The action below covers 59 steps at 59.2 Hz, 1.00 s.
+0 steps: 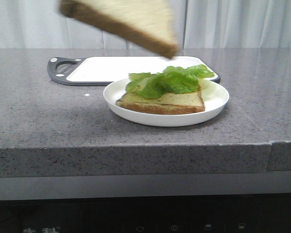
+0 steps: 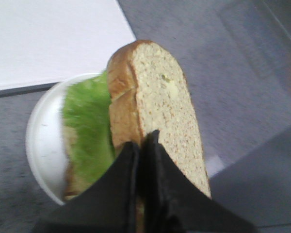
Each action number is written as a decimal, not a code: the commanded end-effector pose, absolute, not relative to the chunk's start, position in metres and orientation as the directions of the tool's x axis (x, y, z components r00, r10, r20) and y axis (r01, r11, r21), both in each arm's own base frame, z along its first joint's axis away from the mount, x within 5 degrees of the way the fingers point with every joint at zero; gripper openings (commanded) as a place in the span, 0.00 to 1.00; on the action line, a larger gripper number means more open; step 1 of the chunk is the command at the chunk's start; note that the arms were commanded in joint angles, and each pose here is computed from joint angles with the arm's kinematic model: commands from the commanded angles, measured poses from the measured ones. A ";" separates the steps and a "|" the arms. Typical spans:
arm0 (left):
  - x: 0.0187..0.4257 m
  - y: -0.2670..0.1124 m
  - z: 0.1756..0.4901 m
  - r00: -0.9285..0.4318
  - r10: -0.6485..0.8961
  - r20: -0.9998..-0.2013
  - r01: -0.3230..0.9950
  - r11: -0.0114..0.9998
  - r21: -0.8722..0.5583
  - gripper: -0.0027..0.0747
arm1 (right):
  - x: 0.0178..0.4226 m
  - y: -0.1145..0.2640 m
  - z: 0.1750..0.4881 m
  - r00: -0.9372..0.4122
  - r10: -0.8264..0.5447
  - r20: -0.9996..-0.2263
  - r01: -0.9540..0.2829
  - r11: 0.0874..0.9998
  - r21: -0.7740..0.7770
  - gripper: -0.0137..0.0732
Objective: Left arm grabs bread, right arm adds lettuce
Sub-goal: 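Lower the held bread slice onto the lettuce with the left gripper and release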
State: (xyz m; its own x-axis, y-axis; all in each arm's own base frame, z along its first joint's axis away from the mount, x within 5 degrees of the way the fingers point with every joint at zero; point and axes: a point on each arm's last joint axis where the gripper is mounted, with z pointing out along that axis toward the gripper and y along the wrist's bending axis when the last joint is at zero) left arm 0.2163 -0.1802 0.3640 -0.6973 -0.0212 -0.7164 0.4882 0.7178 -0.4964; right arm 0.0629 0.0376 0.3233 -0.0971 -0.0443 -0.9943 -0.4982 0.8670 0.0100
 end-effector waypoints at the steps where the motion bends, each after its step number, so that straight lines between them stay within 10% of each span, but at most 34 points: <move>1: 0.229 -0.194 0.389 -0.691 -0.071 -0.719 0.544 0.603 -0.583 0.01 | 0.062 0.036 0.335 -0.031 -0.003 -1.000 -0.485 0.874 0.012 0.10; 19: 0.300 -0.205 0.355 -0.835 0.013 -0.550 0.504 0.420 -0.755 0.01 | 0.062 0.036 0.335 -0.033 -0.004 -0.999 -0.485 0.874 0.012 0.10; 49: 0.334 -0.196 0.308 -0.903 0.020 -0.430 0.390 0.462 -0.797 0.01 | 0.062 0.036 0.336 -0.021 0.002 -1.000 -0.483 0.875 0.012 0.10; 59: 0.334 -0.195 0.306 -0.897 0.034 -0.440 0.401 0.480 -0.780 0.22 | 0.062 0.036 0.336 -0.021 0.002 -1.000 -0.483 0.875 0.012 0.10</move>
